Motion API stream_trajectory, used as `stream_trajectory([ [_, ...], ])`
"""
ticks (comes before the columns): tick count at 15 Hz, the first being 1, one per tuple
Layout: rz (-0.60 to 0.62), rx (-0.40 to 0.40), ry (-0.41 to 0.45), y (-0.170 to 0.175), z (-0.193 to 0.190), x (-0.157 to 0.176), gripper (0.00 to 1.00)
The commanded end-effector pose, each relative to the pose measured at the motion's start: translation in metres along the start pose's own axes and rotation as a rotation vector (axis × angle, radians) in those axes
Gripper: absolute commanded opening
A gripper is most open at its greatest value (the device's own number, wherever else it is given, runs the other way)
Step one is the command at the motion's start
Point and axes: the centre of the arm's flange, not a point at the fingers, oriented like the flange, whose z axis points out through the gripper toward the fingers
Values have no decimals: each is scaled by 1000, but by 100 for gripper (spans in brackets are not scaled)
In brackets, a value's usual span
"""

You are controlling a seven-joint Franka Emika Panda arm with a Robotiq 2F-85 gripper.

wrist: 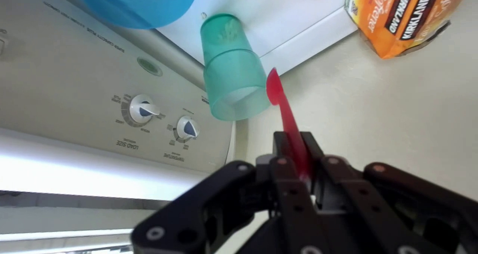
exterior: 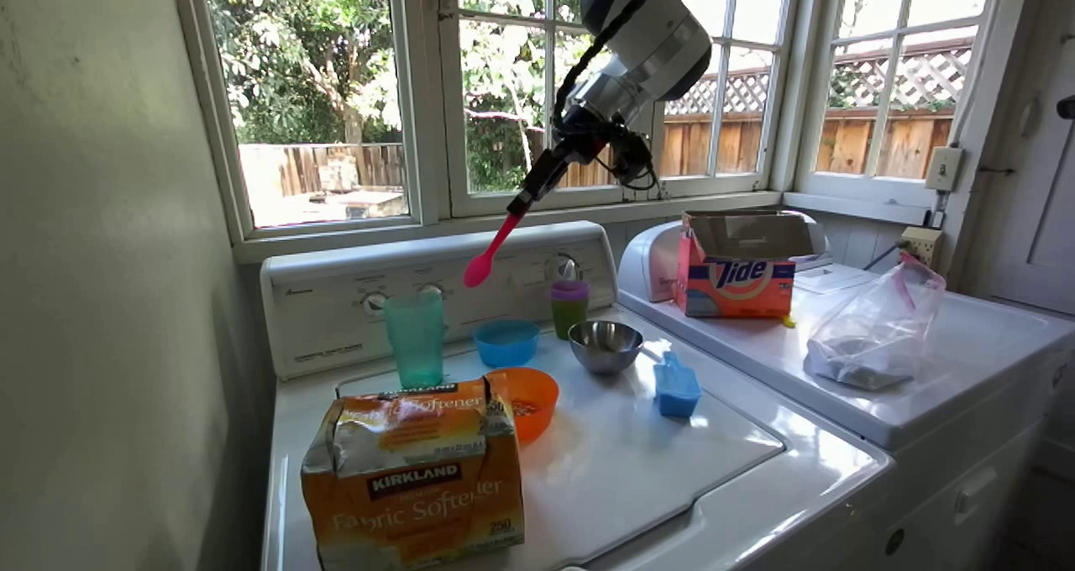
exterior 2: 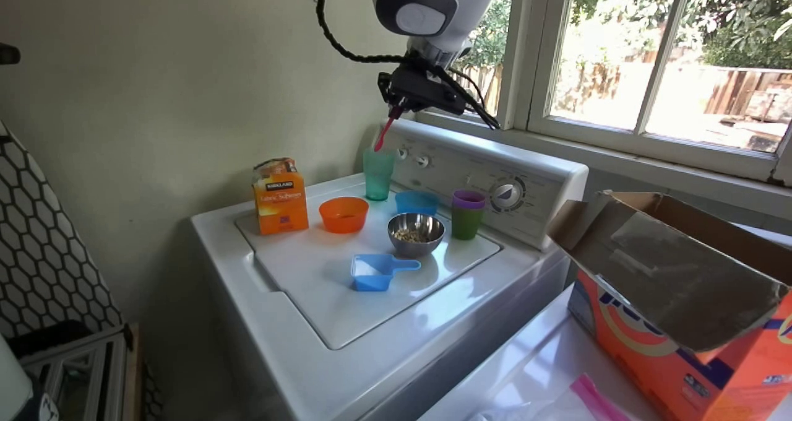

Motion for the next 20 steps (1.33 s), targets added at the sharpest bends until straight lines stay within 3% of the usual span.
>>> stream_trajectory([
  [1, -52, 77, -62, 13, -1, 33, 3],
  [4, -58, 81, -122, 21, 3, 59, 3],
  [6, 14, 94, -170, 30, 7, 64, 3],
  [7, -33, 64, -113, 5, 3, 45, 11],
  [11, 6, 72, -139, 18, 10, 48, 11],
  [12, 7, 72, -139, 19, 10, 48, 3],
  [13, -4, 50, -115, 22, 14, 49, 3],
  [16, -34, 13, -110, 40, 20, 74, 3],
  [20, -58, 32, -129, 58, 29, 92, 3],
])
